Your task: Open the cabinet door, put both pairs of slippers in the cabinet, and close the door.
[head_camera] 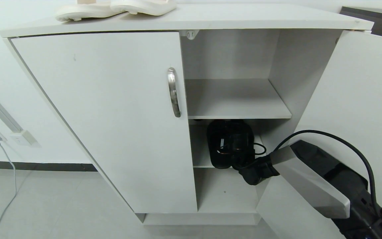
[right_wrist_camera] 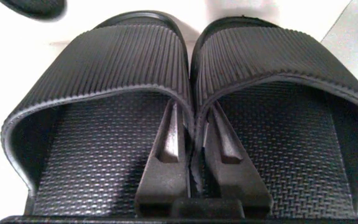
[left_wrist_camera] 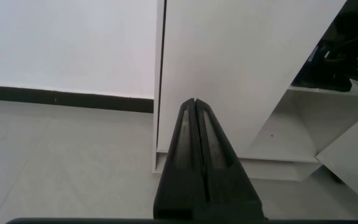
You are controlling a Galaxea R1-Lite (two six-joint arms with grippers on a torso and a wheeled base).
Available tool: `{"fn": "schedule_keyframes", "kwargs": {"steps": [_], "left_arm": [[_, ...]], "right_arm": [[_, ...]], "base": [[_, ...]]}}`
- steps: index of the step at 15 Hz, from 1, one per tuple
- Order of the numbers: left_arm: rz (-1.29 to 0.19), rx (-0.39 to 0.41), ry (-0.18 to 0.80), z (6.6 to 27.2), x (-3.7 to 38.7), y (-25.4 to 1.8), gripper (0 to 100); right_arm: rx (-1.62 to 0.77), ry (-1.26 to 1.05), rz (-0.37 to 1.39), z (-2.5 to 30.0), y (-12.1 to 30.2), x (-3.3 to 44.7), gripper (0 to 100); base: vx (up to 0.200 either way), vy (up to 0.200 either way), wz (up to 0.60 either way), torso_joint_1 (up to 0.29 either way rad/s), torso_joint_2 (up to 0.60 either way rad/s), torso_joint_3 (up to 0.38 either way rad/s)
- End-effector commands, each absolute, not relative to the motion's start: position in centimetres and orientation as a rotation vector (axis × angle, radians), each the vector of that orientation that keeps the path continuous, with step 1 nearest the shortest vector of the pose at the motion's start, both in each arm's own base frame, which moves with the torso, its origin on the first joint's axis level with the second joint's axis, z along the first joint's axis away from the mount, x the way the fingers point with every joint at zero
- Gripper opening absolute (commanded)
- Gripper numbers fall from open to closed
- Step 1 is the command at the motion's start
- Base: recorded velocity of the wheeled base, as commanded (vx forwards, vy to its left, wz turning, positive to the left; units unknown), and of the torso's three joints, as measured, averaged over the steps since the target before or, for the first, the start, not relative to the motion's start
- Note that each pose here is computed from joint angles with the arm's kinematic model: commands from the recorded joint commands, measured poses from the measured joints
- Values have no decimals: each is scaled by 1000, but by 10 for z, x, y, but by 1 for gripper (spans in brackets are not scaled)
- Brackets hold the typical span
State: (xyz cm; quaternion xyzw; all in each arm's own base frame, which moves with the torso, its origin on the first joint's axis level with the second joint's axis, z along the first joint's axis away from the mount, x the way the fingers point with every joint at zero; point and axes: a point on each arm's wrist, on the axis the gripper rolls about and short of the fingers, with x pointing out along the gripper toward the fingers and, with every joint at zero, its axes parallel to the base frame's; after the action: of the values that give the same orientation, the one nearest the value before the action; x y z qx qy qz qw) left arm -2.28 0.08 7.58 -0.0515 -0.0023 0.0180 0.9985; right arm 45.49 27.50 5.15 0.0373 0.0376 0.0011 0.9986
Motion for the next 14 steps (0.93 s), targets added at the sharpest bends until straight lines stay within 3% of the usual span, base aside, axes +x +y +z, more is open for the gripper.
{"fn": "schedule_keyframes", "kwargs": {"steps": [1, 4, 5, 9, 14], "left_arm": [[37, -103, -3, 76, -23, 1, 0], [37, -103, -3, 76, -23, 1, 0], [37, -103, -3, 76, -23, 1, 0], [37, -103, -5, 76, -23, 1, 0], [37, -103, -3, 76, -23, 1, 0]], "right_arm": [[69, 84, -1, 43, 275, 457, 0], [70, 82, 0, 41, 276, 458, 0], [73, 79, 0, 42, 276, 458, 100], [12, 76, 22, 40, 279, 436, 100], [-1, -12, 46, 62, 271, 394, 100]], "base": [[0, 0, 0, 0, 0, 0], [0, 0, 0, 0, 0, 0], [0, 0, 0, 0, 0, 0], [0, 0, 0, 0, 0, 0], [0, 0, 0, 0, 0, 0]]}}
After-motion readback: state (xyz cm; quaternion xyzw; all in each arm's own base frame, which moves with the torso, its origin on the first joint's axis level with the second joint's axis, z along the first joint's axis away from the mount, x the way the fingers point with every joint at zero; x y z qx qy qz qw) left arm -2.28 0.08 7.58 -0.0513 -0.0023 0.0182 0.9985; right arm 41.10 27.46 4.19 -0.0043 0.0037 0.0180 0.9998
